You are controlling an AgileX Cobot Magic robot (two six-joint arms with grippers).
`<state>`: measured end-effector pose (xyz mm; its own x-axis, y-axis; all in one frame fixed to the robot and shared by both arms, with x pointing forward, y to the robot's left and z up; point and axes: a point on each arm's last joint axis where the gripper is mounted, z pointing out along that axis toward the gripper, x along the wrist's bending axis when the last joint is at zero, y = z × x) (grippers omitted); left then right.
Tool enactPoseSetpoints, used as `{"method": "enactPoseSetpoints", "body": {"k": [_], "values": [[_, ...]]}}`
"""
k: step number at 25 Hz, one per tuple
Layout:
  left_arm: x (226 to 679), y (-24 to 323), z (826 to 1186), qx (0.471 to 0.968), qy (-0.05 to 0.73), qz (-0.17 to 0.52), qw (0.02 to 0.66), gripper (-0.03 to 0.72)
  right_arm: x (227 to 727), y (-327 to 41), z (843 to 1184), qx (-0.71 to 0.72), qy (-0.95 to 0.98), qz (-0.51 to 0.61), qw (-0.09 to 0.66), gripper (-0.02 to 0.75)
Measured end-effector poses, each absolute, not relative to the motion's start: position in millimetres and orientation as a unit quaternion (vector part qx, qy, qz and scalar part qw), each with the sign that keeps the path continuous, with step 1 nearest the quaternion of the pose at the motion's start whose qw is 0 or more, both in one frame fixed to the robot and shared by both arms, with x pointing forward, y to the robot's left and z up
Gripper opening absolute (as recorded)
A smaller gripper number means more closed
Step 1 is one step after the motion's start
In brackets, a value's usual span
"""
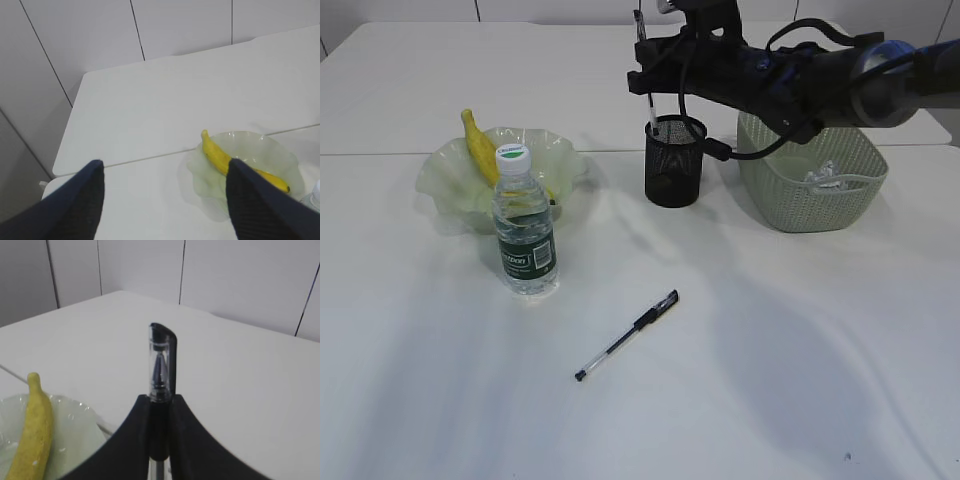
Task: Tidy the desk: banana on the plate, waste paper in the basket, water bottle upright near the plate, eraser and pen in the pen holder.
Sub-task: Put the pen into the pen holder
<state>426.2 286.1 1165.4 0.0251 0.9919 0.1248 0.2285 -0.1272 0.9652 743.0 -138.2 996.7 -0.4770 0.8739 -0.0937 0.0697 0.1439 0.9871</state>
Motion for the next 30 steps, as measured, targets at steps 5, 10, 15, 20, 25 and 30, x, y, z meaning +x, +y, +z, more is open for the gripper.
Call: {"method": "enactPoseSetpoints", "body": {"k": [5, 10, 15, 20, 25, 30], "values": [[426, 286, 1165, 0.588, 0.519, 0.467, 0.409, 0.538, 749, -144, 1009, 0.345, 0.637, 0.570, 0.387, 0.060], [426, 286, 1165, 0.588, 0.519, 0.467, 0.409, 0.538, 753, -152, 1011, 0.342, 0.628, 0.575, 0.397, 0.060], [426, 286, 1165, 0.588, 0.519, 0.467, 0.409, 0.537, 758, -161, 1001, 0.346, 0.630, 0.567, 0.402, 0.060], [426, 286, 1165, 0.588, 0.519, 0.467, 0.409, 0.532, 761, -161, 989, 0.347, 0.634, 0.565, 0.398, 0.060], [426, 286, 1165, 0.588, 0.519, 0.467, 0.409, 0.530, 763, -160, 977, 0.342, 0.641, 0.559, 0.399, 0.060], [426, 286, 1165, 0.588, 0.519, 0.467, 0.409, 0.529, 770, -162, 963, 0.348, 0.642, 0.554, 0.399, 0.060]]}}
